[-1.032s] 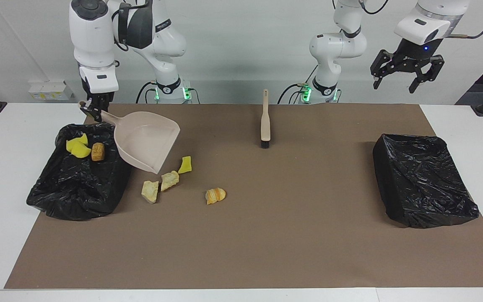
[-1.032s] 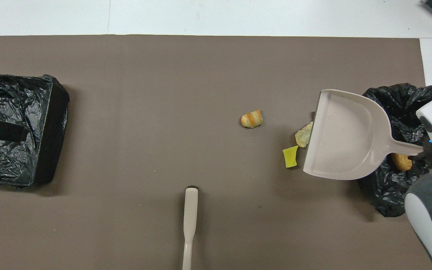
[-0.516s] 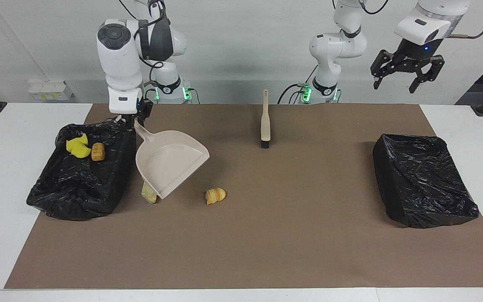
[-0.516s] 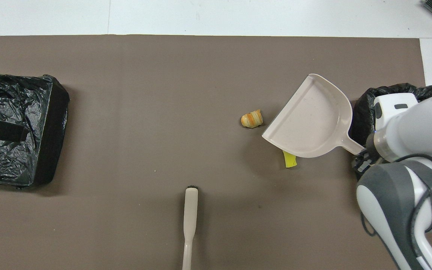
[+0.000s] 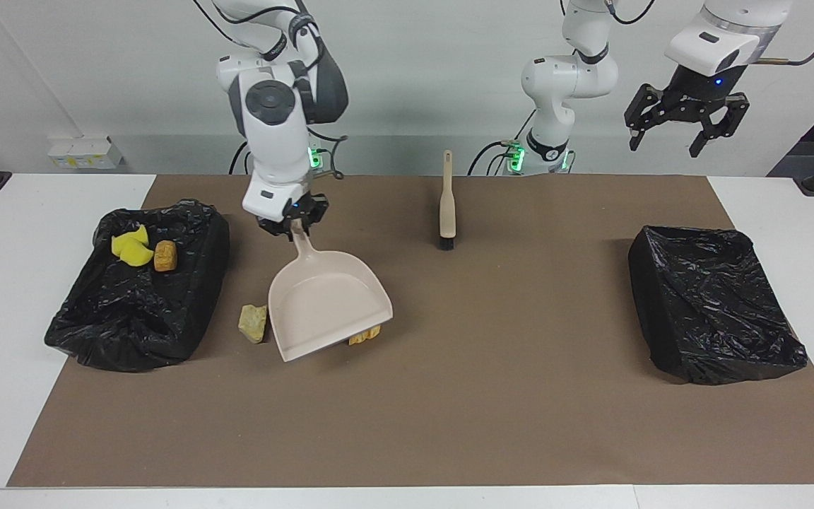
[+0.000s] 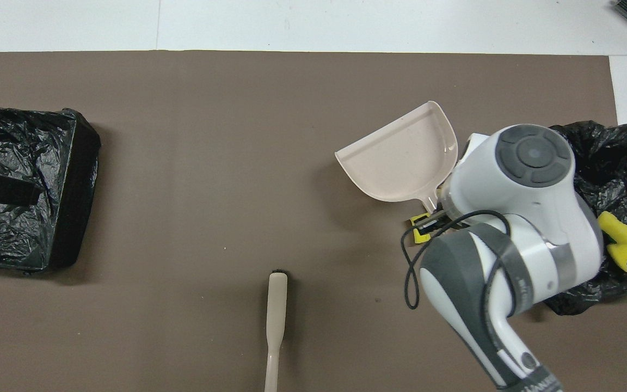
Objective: Sweep and dump trash in bin
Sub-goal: 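Bring the empty dustpan back to the table center with the right gripper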
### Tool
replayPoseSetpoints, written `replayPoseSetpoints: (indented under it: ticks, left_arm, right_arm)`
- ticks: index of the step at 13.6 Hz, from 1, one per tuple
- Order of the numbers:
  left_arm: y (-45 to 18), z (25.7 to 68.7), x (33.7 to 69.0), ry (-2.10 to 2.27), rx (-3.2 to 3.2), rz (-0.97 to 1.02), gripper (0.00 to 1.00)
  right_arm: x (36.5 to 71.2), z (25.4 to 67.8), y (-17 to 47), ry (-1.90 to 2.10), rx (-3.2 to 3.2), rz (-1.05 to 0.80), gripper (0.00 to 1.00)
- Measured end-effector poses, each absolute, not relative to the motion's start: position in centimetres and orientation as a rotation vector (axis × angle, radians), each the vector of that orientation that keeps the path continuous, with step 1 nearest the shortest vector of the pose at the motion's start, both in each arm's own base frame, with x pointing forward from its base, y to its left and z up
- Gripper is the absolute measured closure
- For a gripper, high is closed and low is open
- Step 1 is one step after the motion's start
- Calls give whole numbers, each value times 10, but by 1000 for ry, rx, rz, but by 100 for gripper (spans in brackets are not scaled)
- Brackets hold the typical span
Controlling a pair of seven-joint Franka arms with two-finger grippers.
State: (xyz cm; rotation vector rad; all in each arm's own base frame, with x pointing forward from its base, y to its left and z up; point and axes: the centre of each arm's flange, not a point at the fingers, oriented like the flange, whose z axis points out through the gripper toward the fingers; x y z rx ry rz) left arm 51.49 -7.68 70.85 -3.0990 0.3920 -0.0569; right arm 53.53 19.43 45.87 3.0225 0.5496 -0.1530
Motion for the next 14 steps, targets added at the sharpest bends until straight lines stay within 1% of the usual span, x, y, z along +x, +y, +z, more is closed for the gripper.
replayPoseSetpoints:
  ticks: [3, 6, 10, 14]
  left_arm:
    - [-77, 708, 515, 392, -3099, -57, 0]
    - [-77, 708, 515, 392, -3099, -57, 0]
    - [-78, 708, 515, 395, -3099, -57, 0]
    - [-79, 708, 514, 399, -3098, -50, 0]
  right_arm:
    - [545, 454, 247, 381, 3109, -151, 68]
    - [558, 439, 301, 156, 3199, -135, 68]
    - [568, 402, 384, -95, 3231, -125, 68]
    - [585, 362, 431, -201, 3256, -120, 68]
